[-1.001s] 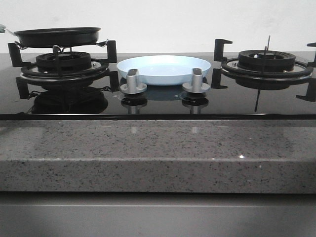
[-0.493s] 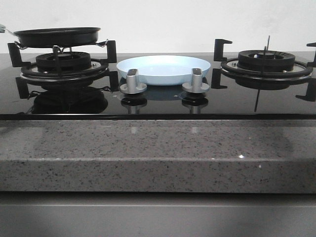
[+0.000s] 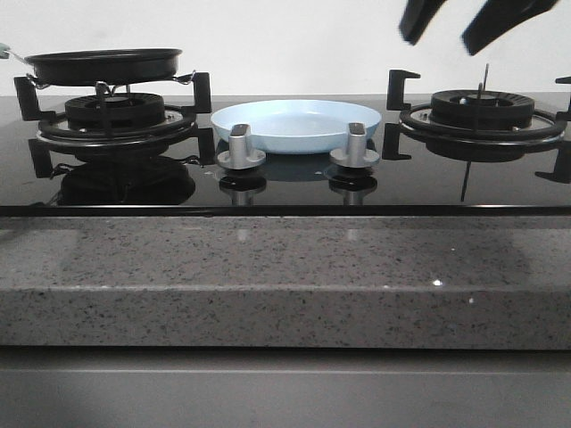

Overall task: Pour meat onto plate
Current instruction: 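Lower the right gripper onto the rim of the light blue plate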

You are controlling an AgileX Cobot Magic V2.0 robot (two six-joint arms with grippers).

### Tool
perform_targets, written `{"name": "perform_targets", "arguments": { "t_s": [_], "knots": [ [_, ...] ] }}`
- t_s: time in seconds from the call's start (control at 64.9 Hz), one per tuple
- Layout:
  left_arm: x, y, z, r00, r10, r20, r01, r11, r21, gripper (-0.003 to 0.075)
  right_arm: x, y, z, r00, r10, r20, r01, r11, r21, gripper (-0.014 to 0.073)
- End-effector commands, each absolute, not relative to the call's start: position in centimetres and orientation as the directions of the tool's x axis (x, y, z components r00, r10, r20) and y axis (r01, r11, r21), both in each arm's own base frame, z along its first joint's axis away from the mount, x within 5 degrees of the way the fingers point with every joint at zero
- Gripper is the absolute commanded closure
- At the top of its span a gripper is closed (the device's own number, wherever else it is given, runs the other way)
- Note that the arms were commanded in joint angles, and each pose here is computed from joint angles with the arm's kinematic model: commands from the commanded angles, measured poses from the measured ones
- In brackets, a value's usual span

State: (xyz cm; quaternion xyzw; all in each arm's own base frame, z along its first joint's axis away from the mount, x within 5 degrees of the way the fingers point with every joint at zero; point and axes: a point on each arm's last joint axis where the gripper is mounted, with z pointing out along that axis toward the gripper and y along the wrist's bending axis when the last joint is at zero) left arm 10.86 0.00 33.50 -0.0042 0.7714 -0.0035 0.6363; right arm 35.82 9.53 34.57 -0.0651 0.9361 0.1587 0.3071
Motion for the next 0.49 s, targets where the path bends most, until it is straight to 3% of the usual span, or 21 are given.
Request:
{"name": "perform_targets", "arguments": {
  "t_s": [0.0, 0.277, 0.477],
  "knots": [
    [11.0, 0.0, 35.3, -0.094, -0.029, -0.995, -0.001, 1.000, -0.029, 0.0283, 37.2, 10.1, 37.0, -0.777, -0.024, -0.628, -0.252, 0.927, 0.276, 0.0078],
    [11.0, 0.0, 35.3, -0.094, -0.029, -0.995, -0.001, 1.000, -0.029, 0.0283, 43.1, 11.7, 36.0, -0.829, -0.097, -0.551, -0.290, 0.917, 0.275, 0.0083],
    [11.0, 0.0, 35.3, -0.094, -0.029, -0.995, -0.001, 1.000, -0.029, 0.0283, 45.8, 12.3, 34.6, -0.842, -0.130, -0.524, -0.308, 0.912, 0.269, 0.0197]
  ]
}}
